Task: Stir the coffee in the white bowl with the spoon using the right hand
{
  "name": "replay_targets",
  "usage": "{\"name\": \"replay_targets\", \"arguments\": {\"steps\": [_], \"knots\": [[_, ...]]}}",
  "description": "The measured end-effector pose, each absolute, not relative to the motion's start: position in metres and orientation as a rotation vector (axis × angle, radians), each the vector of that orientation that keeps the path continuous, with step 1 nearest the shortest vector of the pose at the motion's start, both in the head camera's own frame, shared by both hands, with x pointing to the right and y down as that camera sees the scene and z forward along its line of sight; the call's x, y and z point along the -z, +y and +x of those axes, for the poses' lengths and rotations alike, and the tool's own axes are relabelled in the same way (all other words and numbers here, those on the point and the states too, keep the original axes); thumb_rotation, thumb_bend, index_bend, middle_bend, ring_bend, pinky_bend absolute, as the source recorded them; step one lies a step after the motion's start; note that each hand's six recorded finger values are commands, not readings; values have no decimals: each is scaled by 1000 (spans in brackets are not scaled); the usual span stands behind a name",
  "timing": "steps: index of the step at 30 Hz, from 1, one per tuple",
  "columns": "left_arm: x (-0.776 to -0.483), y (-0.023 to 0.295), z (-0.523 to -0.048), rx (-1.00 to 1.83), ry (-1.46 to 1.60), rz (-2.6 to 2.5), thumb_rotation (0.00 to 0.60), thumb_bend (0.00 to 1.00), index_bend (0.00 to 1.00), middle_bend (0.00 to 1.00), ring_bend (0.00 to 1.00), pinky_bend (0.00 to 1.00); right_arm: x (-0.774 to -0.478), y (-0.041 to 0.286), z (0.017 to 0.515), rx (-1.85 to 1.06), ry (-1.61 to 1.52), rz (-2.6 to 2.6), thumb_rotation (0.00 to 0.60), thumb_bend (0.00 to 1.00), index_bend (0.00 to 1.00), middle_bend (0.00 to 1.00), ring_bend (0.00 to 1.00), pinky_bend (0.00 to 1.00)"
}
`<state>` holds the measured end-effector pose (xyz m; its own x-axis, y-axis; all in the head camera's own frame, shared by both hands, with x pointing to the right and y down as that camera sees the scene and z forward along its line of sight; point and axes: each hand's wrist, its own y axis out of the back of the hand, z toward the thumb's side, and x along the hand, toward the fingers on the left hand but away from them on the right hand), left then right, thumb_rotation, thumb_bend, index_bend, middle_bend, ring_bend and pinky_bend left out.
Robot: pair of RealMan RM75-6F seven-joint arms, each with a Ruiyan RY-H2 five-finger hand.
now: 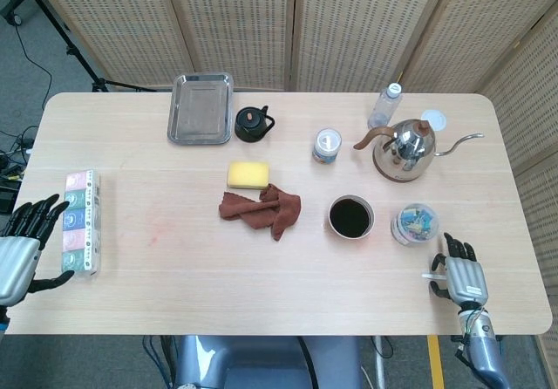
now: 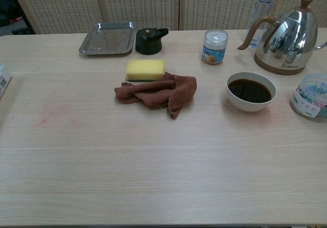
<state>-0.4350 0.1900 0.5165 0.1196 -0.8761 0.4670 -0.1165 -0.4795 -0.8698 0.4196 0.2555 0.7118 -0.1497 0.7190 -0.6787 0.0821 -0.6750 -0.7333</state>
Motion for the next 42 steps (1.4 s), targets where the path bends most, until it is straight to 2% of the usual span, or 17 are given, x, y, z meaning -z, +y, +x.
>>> {"name": "replay_targets", "arguments": {"steps": [28, 32, 42], "knots": [[-517, 190, -435, 1428, 977, -1713, 600, 59, 0, 0, 0, 0, -717, 258, 425, -1924, -887, -1670, 600, 337, 482, 0, 0, 0], [-517, 190, -435, 1428, 973, -1717, 600, 59, 0, 0, 0, 0, -718, 257, 425, -1934, -878, -1672, 600, 361, 482, 0, 0, 0], [-518, 191, -435, 1427, 967, -1724, 600, 59, 0, 0, 0, 0, -717, 257, 426, -1949, -859, -1670, 600, 363, 565, 0, 0, 0]]}}
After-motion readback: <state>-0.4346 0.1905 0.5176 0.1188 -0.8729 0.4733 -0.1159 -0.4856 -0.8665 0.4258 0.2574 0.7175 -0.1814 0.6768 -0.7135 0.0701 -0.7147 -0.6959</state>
